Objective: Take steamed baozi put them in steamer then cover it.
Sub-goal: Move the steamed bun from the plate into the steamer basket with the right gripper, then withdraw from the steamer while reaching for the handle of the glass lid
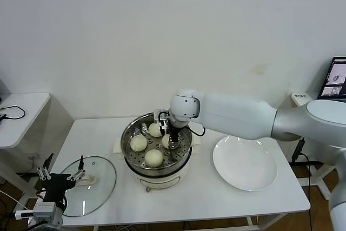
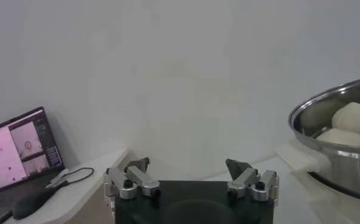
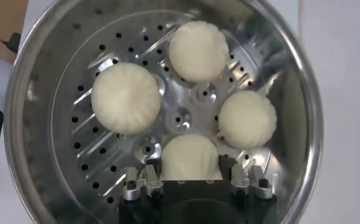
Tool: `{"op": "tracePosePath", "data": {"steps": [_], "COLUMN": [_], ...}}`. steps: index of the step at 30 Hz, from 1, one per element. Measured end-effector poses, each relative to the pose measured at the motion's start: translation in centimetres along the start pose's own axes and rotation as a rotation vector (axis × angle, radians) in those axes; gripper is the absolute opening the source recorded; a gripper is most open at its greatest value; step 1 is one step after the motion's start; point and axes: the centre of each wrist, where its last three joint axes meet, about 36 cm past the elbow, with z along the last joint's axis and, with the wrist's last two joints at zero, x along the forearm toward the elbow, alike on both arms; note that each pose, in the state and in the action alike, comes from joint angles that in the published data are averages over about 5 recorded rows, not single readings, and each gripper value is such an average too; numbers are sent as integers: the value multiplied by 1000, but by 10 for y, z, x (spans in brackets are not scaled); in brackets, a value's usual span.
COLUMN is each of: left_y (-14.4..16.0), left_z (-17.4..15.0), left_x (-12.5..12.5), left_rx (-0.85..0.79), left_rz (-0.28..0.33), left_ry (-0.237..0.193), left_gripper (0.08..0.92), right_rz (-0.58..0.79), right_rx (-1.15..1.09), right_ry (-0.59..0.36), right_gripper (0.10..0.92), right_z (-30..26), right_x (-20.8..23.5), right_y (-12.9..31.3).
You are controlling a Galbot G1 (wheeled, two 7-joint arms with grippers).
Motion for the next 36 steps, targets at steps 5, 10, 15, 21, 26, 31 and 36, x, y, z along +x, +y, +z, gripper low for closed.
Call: {"op": "tracePosePath", "data": {"steps": [5,10,15,21,26,31,36], "left_y": [-1,-2,-2,-1,-1,-3,-5], "left_z": [0,-1,-2,-3,-3,-1,2], "left_x": [0,1,1,0,-1,-2,-2], "left_rx": [2,3,1,-3,0,5,3], "left_rz": [0,1,3,4,2,0,-4], "left_ry": [-1,-4,-3,-8,-12,-15,-16], "left_gripper": [823,823,823,823,823,823,823], "right_rz": [0,0,6,26,92,222,391], "right_rx": [-3,-8,-11,-22,-47,-93,-177], "right_ry": [5,0,-10,-45,-115,-246,-442], "right_gripper": [603,687,799,822,823,823,823], "right_z": [4,7,10,18,31,51,76], "right_x": [-1,2,14,37,54,59,46], "right_y": [2,3,1,1,11,31,57]}}
